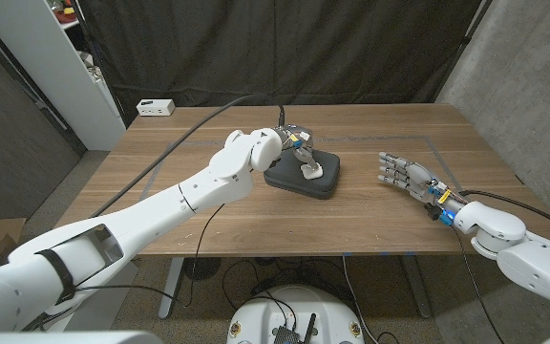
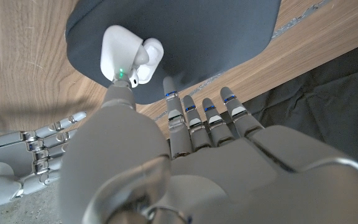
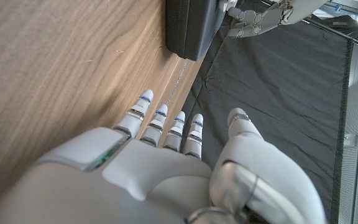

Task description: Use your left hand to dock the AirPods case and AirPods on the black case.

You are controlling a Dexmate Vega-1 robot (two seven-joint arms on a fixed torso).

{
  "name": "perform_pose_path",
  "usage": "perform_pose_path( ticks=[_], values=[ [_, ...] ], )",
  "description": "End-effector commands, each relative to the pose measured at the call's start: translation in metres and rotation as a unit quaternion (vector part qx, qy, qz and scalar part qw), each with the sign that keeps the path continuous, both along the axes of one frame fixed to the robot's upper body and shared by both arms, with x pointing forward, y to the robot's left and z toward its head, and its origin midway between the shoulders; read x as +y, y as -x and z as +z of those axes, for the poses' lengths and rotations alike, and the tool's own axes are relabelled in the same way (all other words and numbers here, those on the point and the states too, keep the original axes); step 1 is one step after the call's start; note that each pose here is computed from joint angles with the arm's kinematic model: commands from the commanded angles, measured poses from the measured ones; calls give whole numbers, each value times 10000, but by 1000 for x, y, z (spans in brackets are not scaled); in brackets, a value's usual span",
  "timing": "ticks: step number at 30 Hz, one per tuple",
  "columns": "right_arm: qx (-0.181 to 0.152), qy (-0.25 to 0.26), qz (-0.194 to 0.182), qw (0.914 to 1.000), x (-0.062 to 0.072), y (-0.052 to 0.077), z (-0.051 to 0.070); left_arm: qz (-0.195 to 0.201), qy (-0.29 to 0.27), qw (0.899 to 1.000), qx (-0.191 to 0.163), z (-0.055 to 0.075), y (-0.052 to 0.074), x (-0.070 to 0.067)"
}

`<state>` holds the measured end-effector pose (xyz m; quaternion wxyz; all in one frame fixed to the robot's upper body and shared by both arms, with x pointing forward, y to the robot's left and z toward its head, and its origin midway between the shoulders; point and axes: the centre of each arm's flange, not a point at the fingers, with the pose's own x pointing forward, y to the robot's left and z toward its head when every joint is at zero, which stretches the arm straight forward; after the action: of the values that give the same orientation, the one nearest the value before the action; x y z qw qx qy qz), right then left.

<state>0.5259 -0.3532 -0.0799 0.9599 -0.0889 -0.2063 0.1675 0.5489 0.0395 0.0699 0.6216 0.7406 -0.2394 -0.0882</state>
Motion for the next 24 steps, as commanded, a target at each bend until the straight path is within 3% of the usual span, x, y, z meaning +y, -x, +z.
perform_pose_path(
  ticks=[1,24],
  values=[
    [-140,29,6,9999,4,1,7,71,-58,9999,66,-2,-2,3],
    [-159,-14,66,9999,3,-5,8,180,-122,9998,-27,-2,-8,0]
  ],
)
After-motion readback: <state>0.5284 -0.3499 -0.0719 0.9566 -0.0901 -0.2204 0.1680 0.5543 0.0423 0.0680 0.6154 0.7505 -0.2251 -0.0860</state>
